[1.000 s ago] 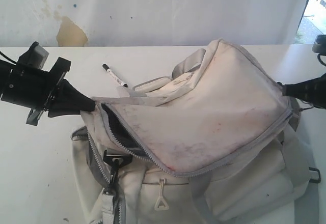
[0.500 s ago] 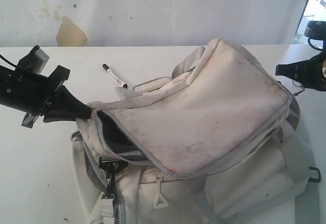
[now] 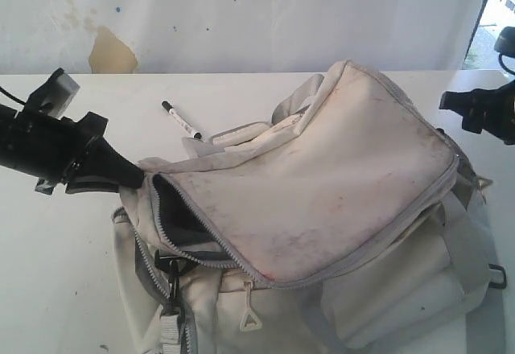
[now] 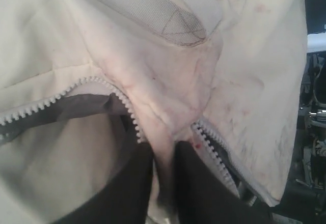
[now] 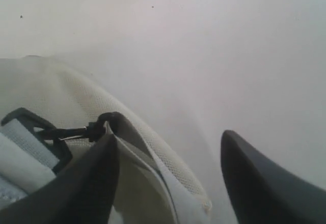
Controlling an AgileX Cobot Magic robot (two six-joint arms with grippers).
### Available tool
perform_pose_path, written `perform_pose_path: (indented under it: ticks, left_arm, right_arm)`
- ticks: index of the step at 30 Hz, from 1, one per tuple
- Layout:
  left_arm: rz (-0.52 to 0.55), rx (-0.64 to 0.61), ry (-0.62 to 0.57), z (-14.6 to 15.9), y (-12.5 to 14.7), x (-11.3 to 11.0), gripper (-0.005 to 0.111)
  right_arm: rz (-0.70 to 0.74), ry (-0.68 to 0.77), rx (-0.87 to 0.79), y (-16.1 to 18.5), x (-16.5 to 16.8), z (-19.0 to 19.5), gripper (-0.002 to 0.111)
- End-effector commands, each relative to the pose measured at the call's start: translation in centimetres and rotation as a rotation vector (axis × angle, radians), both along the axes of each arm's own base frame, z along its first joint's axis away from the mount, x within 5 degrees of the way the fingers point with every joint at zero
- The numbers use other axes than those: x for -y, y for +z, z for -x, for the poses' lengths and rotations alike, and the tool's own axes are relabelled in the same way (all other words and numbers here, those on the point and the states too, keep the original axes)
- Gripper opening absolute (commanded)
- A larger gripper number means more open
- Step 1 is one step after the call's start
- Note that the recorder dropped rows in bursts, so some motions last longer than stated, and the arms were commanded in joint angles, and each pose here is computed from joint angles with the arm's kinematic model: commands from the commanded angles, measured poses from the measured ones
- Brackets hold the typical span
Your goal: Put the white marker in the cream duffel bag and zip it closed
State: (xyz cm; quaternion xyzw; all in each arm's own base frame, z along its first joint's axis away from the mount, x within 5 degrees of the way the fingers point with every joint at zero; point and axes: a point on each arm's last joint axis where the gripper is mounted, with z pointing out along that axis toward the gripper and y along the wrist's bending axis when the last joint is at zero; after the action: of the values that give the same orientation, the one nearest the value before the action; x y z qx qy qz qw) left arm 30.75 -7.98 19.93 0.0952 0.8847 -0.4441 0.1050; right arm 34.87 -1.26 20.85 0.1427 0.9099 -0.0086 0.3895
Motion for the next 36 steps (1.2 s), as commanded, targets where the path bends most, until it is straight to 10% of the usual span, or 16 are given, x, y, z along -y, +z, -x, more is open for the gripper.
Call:
perform_pose_path:
  ticks: [1,8,22,36]
  left_arm:
    - [-0.013,0.031,0.022,-0.3,0.2,-0.1,0.042]
    - [-0.048,0.062,0.084,-1.0,0.0,-0.4,0.077]
    - [-0.030,0.044,0.067,-0.7,0.1,-0.3,0.077]
    - [-0.124,-0.033,0.008,0.1,-0.7,-0.8,0.076]
  right_arm:
    - [-0.006,0.026,0.042,1.9,-1.4,0.5,0.058]
    - [0.021,0.164,0.096,4.6,-5.3,1.9,0.058]
    - [0.064,0.532,-0.163,8.1,-12.5,5.0,0.038]
    - [-0.053,1.289,-0.378,9.5,-17.9,10.3,0.046]
